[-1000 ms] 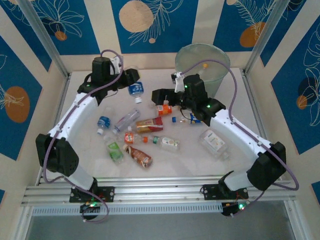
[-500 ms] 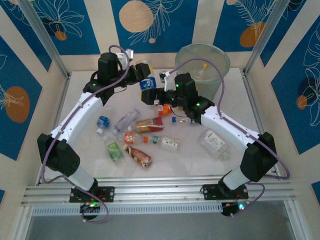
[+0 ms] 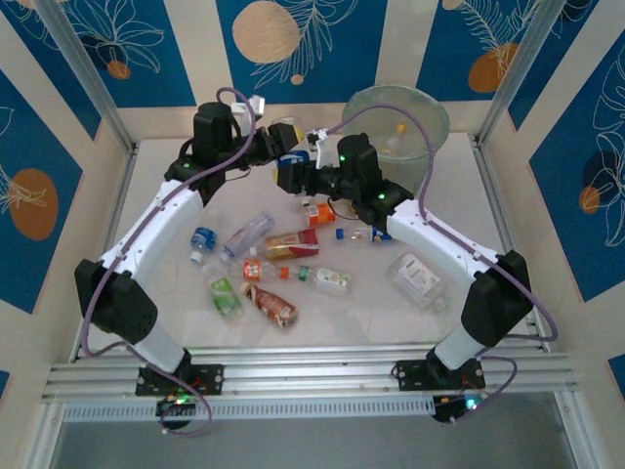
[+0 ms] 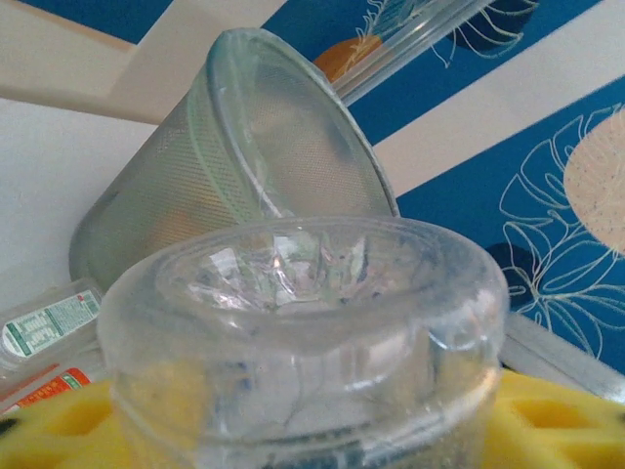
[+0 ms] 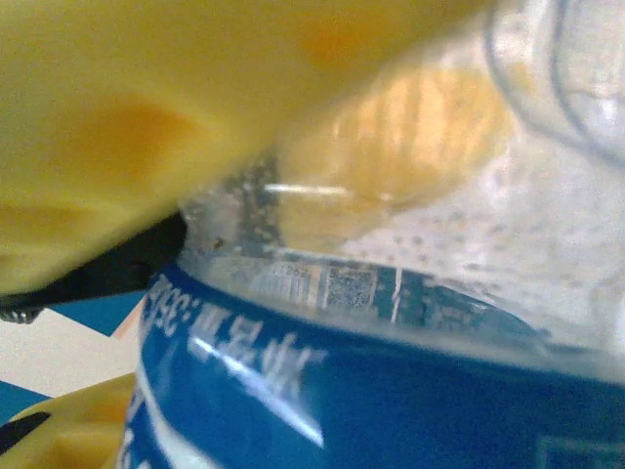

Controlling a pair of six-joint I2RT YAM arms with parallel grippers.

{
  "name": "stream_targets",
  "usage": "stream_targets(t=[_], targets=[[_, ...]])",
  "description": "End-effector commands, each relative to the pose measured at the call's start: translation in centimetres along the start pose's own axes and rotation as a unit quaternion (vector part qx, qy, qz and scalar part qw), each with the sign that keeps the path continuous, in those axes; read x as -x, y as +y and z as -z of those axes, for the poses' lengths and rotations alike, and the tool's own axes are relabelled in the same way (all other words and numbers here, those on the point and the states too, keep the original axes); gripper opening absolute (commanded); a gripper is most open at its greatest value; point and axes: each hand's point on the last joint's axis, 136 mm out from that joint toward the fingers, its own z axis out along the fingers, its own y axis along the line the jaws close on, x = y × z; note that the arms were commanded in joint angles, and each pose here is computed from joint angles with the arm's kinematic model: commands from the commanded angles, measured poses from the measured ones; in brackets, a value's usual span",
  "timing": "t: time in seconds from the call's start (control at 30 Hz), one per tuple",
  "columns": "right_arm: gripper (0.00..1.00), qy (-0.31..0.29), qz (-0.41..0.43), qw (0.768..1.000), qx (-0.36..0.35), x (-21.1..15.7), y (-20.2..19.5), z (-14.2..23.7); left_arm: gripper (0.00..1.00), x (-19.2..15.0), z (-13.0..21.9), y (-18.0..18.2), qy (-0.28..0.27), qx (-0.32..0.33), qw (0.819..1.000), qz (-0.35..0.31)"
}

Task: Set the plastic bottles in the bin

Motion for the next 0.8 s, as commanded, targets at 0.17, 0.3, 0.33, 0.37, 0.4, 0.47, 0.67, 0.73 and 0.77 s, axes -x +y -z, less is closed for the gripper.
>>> stream_targets(t=[0.17,0.3,0.33,0.37,0.4,0.47,0.67,0.73,0.77], targets=[[0.48,-0.045,0.047,0.997,-0.029,2.8,1.2,2.2,0.99,2.1,2.2,-4.1,-0.018,-0.025,0.999,-0.04],[0.47,-0.061,0.065,0.992,-0.091,4.0,0.0,4.3,0.99,4.5,5.5,-5.8,-0.065,-0.01,0.995,-0.08],[0.47,-0.069,0.072,0.989,-0.113,4.5,-0.3,5.1,1.0,5.0,6.5,-6.0,-0.08,0.002,0.992,-0.093],[0.47,-0.075,0.079,0.985,-0.134,5.0,-0.6,5.7,0.99,5.4,7.4,-5.9,-0.093,0.016,0.99,-0.102],[0.47,-0.082,0.086,0.979,-0.164,5.7,-1.3,6.6,1.0,5.6,8.5,-6.0,-0.105,0.032,0.987,-0.115],[0.47,-0.094,0.097,0.966,-0.222,7.0,-2.8,8.3,0.99,5.9,10.4,-5.5,-0.125,0.073,0.98,-0.137],[0.44,-0.123,0.128,0.92,-0.348,11.4,-6.6,13.0,0.99,5.3,14.9,-3.4,-0.157,0.178,0.955,-0.179],[0.43,-0.128,0.138,0.904,-0.384,12.6,-7.7,14.1,1.0,4.8,16.0,-2.6,-0.163,0.205,0.947,-0.185],[0.43,-0.129,0.143,0.894,-0.404,13.2,-8.5,14.6,0.99,4.6,16.5,-2.1,-0.165,0.217,0.944,-0.186]])
